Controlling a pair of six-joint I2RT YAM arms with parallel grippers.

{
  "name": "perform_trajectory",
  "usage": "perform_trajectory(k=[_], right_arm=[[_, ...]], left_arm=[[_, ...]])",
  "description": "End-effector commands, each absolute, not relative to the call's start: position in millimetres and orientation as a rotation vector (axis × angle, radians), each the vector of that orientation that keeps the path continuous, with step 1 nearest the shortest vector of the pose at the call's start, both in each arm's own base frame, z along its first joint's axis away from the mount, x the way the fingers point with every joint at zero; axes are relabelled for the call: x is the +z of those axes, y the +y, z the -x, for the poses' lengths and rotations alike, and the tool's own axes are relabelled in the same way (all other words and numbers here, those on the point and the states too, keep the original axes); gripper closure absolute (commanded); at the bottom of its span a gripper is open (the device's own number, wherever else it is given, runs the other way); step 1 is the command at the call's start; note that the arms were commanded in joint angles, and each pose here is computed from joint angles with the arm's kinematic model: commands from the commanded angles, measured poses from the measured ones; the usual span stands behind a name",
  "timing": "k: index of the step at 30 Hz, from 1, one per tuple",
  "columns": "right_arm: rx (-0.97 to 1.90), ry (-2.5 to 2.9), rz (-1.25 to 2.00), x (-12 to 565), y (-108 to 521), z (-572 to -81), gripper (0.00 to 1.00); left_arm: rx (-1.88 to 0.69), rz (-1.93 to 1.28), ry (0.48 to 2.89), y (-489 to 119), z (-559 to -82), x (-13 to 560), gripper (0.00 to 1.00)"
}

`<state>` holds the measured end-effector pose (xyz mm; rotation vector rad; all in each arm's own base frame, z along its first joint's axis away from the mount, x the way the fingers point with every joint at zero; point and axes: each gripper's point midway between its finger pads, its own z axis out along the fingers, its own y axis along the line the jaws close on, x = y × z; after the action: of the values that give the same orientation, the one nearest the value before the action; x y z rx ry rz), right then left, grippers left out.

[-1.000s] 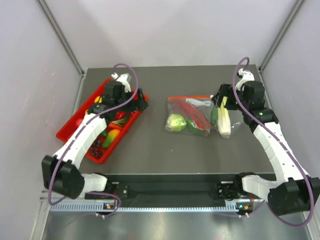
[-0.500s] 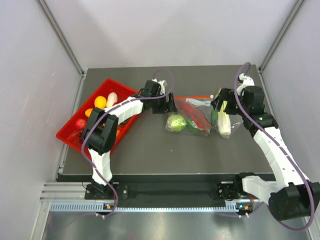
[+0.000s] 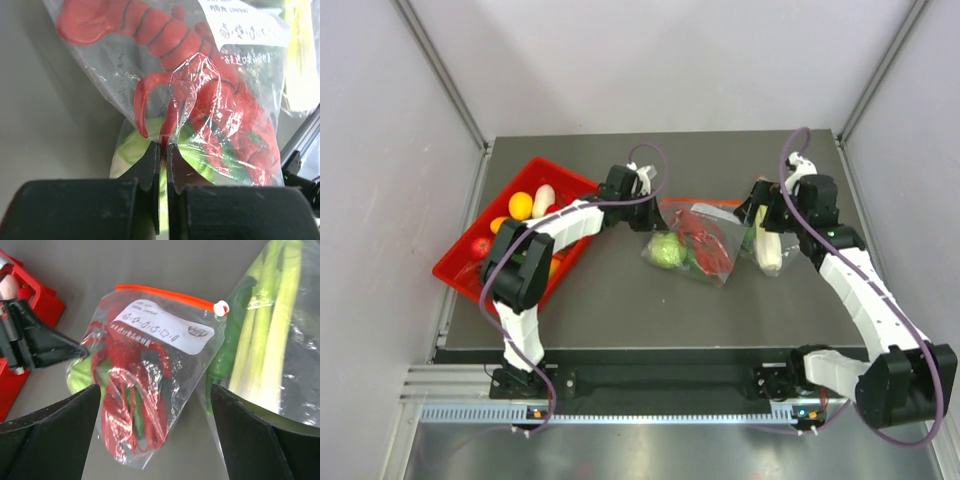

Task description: Open the zip-top bag and remove the fake food

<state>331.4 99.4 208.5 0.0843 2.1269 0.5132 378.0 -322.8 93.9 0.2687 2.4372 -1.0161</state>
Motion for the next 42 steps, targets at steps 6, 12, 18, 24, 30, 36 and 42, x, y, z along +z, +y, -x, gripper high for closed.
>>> perform_trajectory(k=[6,12,18,24,30,36,42], right_arm=[[0.632,2.141,-0.080,184.4,117.2,-343.9,0.10],[0.725,2.151,-0.073,154.9,128.2,-333.2,0.11],[0.886,2.130,-0.035,126.6,147.7,-322.8,0.23],[0.953,2.110,-0.022,112.3,156.1,-328.0,0.28],[1.063,2.108,-0.034,100.4,170.0,-342.9,0.37],[1.151,2.097,-0.022,97.7,182.1,-362.8,1.00],[1.199,2.022,0.123,150.3,196.0,-359.7,1.00]], left_arm=[[-0.955,-0.112,2.542,-281.0,-314.7,100.0,1.00],[-0.982,-0.024,2.514,-273.5,-301.9,109.9,1.00],[-0.997,-0.009,2.518,-270.8,-293.7,106.9,1.00],[-1.076,-0.048,2.513,-276.8,-284.7,106.1,1.00],[-1.114,-0.101,2.514,-280.5,-279.4,105.9,1.00],[-1.216,-0.192,2.491,-287.7,-268.7,105.0,1.00],[-1.239,-0.473,2.448,-292.8,-263.3,125.2,0.32]])
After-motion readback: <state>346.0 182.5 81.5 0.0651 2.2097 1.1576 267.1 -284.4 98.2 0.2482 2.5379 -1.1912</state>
